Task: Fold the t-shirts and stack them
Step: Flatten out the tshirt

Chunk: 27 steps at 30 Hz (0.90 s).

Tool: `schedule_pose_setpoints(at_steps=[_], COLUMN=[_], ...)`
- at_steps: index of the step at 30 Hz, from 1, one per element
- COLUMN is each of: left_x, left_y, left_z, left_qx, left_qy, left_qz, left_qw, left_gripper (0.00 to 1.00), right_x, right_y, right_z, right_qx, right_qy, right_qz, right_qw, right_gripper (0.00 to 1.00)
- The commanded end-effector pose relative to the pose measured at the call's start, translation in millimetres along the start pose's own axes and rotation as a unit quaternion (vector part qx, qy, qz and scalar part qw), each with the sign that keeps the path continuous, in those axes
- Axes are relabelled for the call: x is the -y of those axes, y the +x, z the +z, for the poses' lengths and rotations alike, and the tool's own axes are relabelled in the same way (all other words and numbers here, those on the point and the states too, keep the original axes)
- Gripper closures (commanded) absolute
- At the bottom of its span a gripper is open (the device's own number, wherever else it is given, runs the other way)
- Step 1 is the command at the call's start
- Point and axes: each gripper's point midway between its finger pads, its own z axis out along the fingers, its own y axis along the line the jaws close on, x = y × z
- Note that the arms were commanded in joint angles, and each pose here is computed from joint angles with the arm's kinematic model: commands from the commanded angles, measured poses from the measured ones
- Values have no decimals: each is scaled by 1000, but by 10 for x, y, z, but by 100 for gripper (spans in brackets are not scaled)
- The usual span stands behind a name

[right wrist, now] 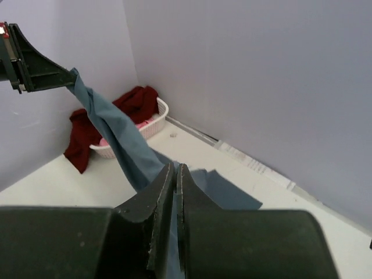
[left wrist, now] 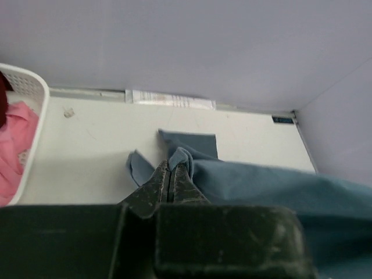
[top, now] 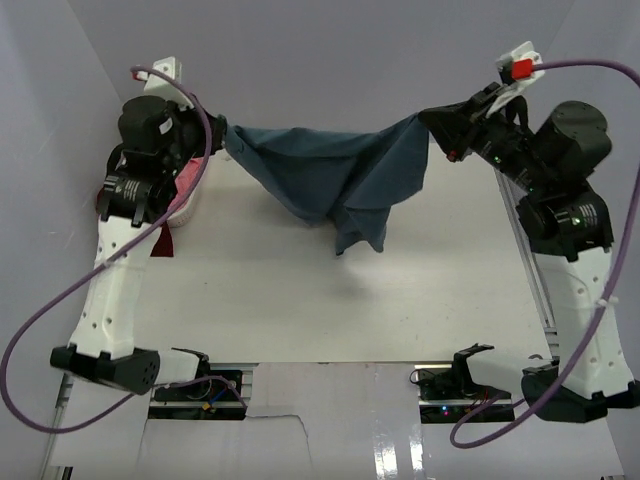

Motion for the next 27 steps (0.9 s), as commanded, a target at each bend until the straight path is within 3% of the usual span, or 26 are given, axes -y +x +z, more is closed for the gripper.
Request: schedule_pose_setpoints(at_steps=[1,3,5,9,12,15,17,20,23,27], left_x=[-44,-102,-116,-181,-264,-297,-245,-419,-663,-882], left_y=[-418,-468,-706,-740,-313,562,955,1608,2021,2135], left_z=[-406,-534,-812,-966,-542,-68,29,96,120,124], left_qx=[88,104,162,187,91,-46,-90,-150,-194,-206], left_qy=[-23,-40,-47,-59,-73,-47,-13,-26,-69,-123], left_qz=[1,-3,-4,0,3,-15,-35,-56,-49,-35], left_qw=[996,994,986,980,993,998,995,987,977,970], left_gripper=[100,100,100,100,100,100,100,100,100,100], right_x=[-145,-354,-505,-439,-345,-499,-693,-1080,-1392,-1682], right_y=[-211,-218,-246,-76,615,1641,2194,3146,3522,3564], right_z=[-131,-182,-253,-212,101,355,424,339,389,512], right_qx=[16,13,23,9,-85,-197,-252,-345,-381,-389], right_qy=[-18,-72,-107,-92,-104,-132,-128,-157,-189,-238], right_qz=[6,12,15,38,127,206,219,256,263,263], right_qw=[1000,997,994,995,983,949,934,889,866,850], right_gripper=[92,92,92,92,92,92,92,92,92,92])
